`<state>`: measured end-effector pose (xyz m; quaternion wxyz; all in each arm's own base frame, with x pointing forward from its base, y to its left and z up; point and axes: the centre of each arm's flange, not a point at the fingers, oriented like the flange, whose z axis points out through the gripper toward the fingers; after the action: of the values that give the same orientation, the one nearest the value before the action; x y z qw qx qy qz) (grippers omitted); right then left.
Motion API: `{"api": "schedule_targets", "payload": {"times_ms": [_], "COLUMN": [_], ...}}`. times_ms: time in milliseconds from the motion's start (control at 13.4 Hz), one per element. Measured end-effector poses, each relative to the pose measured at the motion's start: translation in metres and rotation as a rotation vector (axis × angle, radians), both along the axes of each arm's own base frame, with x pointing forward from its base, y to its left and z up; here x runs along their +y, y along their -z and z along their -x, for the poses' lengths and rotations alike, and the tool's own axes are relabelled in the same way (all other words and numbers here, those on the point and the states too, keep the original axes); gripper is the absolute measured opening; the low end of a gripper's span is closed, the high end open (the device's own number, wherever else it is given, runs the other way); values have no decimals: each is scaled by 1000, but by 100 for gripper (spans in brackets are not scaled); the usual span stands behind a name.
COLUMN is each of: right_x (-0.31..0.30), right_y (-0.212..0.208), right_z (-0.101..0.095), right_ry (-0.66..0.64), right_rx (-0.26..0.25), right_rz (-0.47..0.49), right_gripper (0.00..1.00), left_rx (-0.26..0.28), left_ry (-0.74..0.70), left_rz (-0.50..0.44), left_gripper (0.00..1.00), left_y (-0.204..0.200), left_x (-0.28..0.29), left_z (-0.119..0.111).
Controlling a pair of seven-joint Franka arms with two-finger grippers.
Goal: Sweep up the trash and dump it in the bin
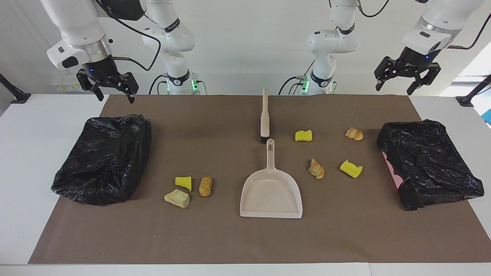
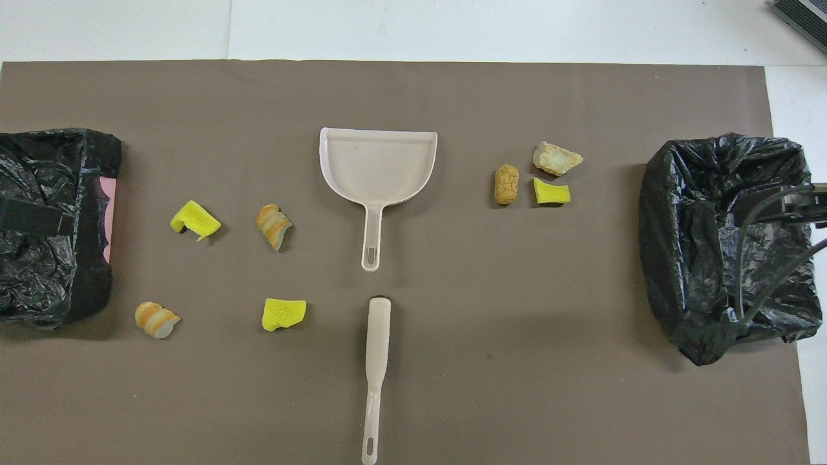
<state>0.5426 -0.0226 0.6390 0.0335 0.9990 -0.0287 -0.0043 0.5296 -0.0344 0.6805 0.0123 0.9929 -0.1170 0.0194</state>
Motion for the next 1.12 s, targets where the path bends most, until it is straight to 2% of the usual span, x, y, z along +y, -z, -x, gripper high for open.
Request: {"api": "schedule_targets", "payload": {"times_ms": [523, 1121], "right_x": [3, 5], "right_y": [0, 0], "right_z": [8, 9], "right_ry": [0, -4], "right_rx": [69, 71], "right_rz": [-3, -3], "right_gripper": [100, 100], "left_rx": [0, 9], "left_ry": [11, 16], "left_rz": [0, -1], "left_gripper": [100, 100], "left_y": [0, 4], "left_x": [-6, -9], "left_z": [0, 0]}}
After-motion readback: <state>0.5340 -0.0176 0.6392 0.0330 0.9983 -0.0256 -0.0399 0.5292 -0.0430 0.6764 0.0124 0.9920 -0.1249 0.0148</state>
